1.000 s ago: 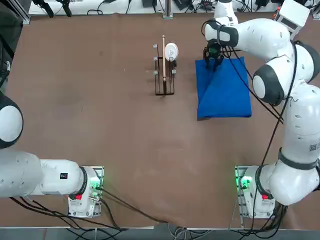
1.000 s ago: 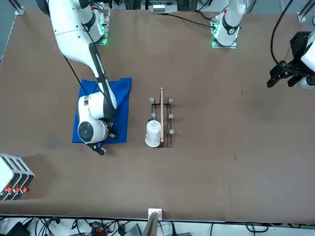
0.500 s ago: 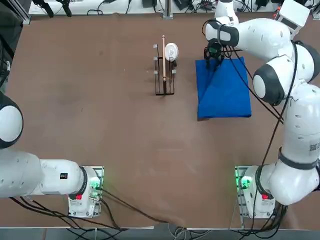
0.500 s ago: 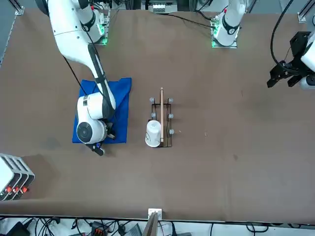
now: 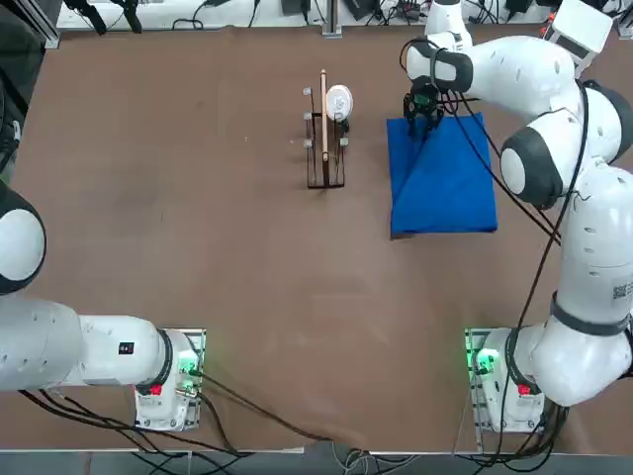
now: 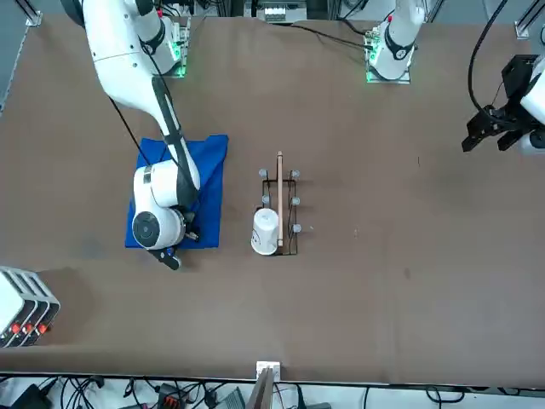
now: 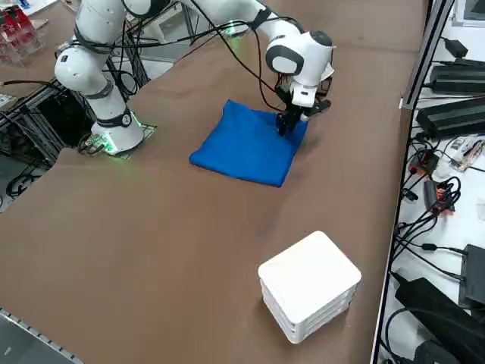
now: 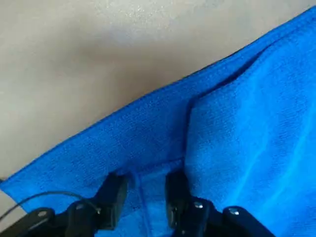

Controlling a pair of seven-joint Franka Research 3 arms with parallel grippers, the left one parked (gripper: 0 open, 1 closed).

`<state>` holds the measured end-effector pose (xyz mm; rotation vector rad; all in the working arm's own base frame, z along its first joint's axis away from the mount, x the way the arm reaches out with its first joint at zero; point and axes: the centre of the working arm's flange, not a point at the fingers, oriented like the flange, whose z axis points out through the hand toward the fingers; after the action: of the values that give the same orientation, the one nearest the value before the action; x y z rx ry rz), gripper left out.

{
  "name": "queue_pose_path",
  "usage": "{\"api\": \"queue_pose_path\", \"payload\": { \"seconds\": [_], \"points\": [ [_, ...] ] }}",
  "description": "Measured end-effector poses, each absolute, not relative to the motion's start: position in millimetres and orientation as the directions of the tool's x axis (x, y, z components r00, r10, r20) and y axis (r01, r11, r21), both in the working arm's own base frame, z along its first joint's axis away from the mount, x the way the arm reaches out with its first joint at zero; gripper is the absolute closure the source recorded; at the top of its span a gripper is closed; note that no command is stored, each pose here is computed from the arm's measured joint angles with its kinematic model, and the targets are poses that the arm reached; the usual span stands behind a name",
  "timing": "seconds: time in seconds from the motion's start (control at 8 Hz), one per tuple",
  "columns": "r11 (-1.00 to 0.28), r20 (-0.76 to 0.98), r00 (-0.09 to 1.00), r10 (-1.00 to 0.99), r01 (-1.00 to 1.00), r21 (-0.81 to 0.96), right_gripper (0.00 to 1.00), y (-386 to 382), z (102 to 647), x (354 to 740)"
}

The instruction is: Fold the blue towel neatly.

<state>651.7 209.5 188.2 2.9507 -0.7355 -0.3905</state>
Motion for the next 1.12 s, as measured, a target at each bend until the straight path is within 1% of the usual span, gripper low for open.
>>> {"api": "queue_pose_path", "payload": {
  "seconds": [1.12],
  "points": [
    [-0.882, -0.226, 0.852, -0.472, -0.453, 0.133, 0.58, 208.6, 188.7, 652.3]
  ]
}}
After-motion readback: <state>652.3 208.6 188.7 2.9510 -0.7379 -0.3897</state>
